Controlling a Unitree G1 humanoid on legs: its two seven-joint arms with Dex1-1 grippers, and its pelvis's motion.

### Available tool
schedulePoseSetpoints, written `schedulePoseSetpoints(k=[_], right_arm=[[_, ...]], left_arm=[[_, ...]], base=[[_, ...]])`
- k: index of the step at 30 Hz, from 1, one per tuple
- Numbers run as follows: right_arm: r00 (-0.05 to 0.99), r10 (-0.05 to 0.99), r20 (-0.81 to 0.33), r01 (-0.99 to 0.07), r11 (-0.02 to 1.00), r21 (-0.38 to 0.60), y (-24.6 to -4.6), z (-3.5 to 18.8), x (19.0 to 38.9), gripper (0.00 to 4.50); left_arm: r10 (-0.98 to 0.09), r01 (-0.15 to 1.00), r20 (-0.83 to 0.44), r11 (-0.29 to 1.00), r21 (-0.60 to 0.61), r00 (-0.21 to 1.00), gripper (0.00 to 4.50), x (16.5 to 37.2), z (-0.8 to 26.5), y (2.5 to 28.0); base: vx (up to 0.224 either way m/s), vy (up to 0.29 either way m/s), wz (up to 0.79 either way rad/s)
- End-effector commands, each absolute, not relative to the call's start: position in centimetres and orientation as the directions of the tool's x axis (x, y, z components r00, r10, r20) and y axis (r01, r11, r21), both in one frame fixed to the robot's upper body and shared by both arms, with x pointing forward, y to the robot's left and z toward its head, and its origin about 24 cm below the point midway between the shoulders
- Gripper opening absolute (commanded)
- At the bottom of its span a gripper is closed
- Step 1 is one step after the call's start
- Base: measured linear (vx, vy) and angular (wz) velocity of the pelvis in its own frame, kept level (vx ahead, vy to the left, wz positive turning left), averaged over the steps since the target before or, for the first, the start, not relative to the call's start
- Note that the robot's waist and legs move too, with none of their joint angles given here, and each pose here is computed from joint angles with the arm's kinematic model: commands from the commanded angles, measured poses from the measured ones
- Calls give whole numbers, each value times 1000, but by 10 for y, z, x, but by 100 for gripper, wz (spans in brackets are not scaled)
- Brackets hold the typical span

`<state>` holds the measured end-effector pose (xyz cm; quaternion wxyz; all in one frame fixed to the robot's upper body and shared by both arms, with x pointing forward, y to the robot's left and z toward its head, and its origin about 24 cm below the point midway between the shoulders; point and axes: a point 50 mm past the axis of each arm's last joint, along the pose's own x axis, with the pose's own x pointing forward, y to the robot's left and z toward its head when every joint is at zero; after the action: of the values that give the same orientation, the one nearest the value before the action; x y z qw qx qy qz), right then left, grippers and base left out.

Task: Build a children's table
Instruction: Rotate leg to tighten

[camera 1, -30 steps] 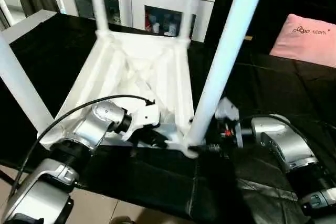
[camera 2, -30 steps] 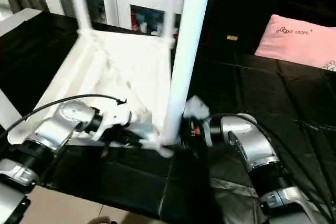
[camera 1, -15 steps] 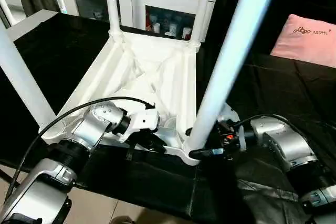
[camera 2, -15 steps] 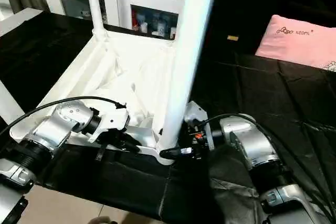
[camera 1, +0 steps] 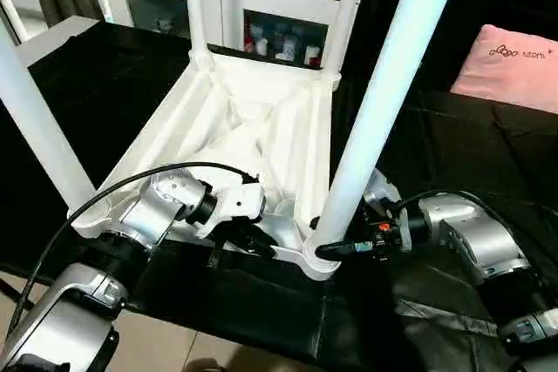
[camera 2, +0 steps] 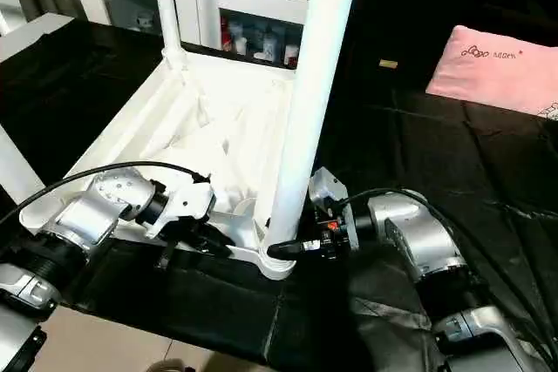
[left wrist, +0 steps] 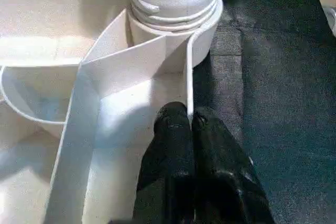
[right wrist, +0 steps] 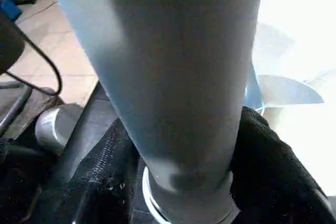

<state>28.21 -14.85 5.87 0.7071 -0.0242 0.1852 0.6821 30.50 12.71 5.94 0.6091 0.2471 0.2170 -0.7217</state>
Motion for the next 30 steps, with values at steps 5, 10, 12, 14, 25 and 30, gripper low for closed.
schedulePoseSetpoints(k=[5,10,12,14,25,30], right_arm=[[148,943,-299,-951,219,220,-135,51,287,207],[413,839,-354,-822,511,253,-115,39,302,201],[499,789,-358,-752,599,273,-100,37,308,200],[533,768,-356,-728,631,270,-88,38,310,199],[635,675,-375,-637,733,240,-54,45,320,251],[646,681,-345,-650,728,220,-66,45,318,292]], left_arm=[[-814,999,-579,-34,-28,-44,0,310,60,109],[-856,985,-499,171,-31,134,0,322,67,80],[-853,961,-471,273,-36,224,0,328,70,64],[-842,940,-457,339,-35,286,0,332,73,56],[-783,871,-432,491,13,448,0,341,82,47],[-798,895,-438,445,36,414,0,339,79,62]], base=[[0,0,0],[0,0,0],[0,0,0],[0,0,0],[0,0,0],[0,0,0]])
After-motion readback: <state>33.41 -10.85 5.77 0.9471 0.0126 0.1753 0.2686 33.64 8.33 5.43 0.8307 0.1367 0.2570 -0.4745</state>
